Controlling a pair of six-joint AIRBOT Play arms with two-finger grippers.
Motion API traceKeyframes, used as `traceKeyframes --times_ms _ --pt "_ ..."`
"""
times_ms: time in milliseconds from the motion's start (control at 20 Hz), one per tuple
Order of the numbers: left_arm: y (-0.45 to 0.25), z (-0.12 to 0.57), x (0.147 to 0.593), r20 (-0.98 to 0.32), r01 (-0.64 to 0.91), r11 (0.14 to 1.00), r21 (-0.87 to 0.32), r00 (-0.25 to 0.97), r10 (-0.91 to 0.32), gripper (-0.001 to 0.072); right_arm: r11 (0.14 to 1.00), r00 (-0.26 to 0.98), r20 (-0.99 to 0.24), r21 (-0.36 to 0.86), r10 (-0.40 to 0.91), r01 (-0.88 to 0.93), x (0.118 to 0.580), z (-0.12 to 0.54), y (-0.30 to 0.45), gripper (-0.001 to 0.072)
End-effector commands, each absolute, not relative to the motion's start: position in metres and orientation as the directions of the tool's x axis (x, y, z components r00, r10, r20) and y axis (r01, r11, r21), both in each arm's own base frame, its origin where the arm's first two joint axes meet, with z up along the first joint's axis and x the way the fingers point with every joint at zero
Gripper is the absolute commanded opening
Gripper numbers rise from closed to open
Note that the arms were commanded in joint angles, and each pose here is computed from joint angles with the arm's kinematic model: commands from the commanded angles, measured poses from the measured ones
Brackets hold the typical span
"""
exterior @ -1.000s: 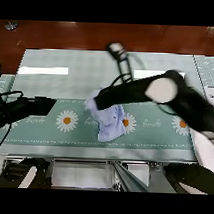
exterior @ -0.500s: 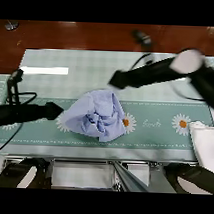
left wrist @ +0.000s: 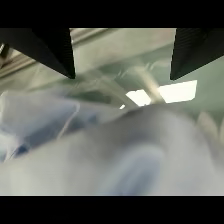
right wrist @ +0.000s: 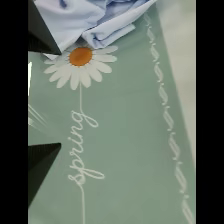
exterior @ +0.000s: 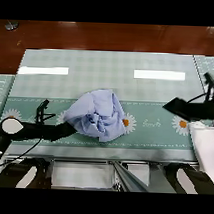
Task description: Fold the shirts.
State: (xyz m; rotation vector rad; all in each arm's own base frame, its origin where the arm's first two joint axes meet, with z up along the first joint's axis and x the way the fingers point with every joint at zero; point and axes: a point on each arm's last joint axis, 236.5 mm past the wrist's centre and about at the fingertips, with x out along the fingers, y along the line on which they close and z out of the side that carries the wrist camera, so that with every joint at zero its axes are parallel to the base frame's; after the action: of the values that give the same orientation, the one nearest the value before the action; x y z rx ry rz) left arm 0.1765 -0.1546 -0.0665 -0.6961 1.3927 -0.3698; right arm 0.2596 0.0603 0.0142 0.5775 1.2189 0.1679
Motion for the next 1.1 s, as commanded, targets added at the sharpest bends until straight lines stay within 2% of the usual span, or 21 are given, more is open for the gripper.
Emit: traceKeyframes --times_ms 0,150,300,350,400,450,650,850,1050 --pt "-0.167 -0.078 0.2 -0.717 -0.229 0.681 -0.696 0.282 -0.637 0.0708 0.798 0.29 -0.821 0.558 0.492 0.226 0.226 -0.033 0.088 0.0625" --pt "-0.178 -0.094 0.201 -0.739 -0.227 0.705 -0.672 0.266 -0.618 0.0708 0.806 0.291 -0.819 0.558 0.495 0.199 0.227 -0.04 0.107 0.0625" --pt "-0.181 -0.097 0.22 -0.742 -0.246 0.703 -0.667 0.304 -0.597 0.0703 0.801 0.313 -0.81 0.566 0.495 0.198 0.232 -0.038 0.117 0.0625" --pt "-0.183 -0.091 0.228 -0.737 -0.219 0.709 -0.67 0.315 -0.599 0.0576 0.801 0.298 -0.811 0.567 0.503 0.191 0.229 -0.038 0.123 0.0624" --pt "-0.185 -0.084 0.236 -0.727 -0.166 0.721 -0.673 0.328 -0.603 0.014 0.809 0.265 -0.816 0.563 0.513 0.169 0.221 -0.04 0.13 0.0625" --pt "-0.188 -0.074 0.246 -0.713 -0.11 0.728 -0.676 0.348 -0.609 0.0022 0.821 0.207 -0.827 0.553 0.522 0.141 0.209 -0.045 0.14 0.0625" --pt "-0.199 -0.039 0.269 -0.664 -0.038 0.709 -0.705 0.386 -0.64 0.0023 0.82 0.013 -0.828 0.556 0.56 0.135 0.18 -0.073 0.183 0.0625" --pt "-0.207 -0.025 0.27 -0.647 0.017 0.7 -0.714 0.367 -0.669 0.0023 0.777 -0.053 -0.778 0.615 0.626 0.134 0.179 -0.086 0.231 0.0624" --pt "-0.207 -0.025 0.27 -0.646 0.017 0.699 -0.714 0.367 -0.669 0.0023 0.779 -0.092 -0.774 0.618 0.627 0.107 0.194 -0.094 0.264 0.0625"
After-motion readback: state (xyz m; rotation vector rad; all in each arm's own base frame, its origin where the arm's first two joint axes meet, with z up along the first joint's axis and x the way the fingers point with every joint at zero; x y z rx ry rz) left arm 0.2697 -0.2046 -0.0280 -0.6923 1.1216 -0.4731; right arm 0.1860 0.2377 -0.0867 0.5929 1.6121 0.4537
